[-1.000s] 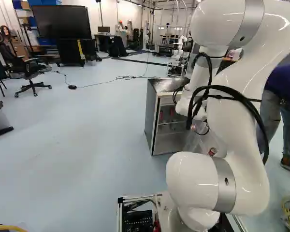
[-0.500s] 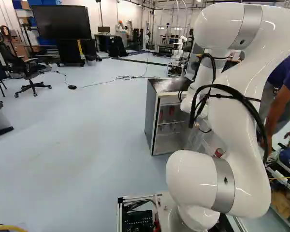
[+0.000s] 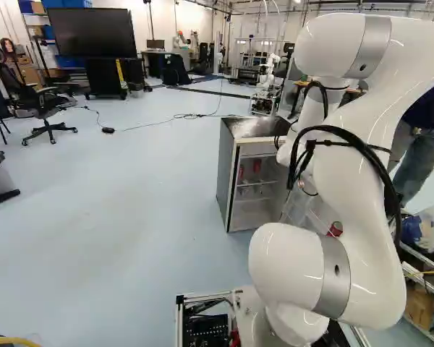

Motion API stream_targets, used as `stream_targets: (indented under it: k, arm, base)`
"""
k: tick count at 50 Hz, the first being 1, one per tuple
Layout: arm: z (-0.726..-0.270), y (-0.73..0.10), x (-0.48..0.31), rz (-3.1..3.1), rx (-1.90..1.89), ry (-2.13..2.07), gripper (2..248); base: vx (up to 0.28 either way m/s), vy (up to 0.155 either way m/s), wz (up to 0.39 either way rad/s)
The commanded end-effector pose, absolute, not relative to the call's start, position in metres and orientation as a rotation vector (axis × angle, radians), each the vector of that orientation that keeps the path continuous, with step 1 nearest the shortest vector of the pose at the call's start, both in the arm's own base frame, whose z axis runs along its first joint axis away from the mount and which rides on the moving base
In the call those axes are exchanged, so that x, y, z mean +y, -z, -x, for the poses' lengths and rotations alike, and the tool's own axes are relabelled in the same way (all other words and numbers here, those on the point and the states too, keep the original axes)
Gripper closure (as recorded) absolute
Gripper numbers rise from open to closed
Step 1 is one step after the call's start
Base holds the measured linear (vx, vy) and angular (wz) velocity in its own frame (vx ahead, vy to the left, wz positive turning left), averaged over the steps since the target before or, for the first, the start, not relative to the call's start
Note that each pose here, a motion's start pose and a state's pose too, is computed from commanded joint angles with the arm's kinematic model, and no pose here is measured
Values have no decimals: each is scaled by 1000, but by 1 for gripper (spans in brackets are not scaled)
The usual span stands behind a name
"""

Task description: Grab a drink from the fridge

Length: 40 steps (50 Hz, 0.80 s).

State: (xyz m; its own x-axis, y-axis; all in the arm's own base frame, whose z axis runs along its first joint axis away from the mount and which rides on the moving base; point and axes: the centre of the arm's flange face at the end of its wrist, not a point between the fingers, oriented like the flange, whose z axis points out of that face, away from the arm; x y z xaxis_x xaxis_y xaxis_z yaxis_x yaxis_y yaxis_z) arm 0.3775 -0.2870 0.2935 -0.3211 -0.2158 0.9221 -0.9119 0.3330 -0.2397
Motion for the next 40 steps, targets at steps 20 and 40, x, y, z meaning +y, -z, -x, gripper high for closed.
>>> stream_targets:
  k: [20,40]
  arm:
    - [-378,-293,-288,-1007,-1754,-1036,3]
    - [-378,-293,-288,-1007,-1754,-1036,3]
  base:
    - [0,0,0]
    - [0,0,0]
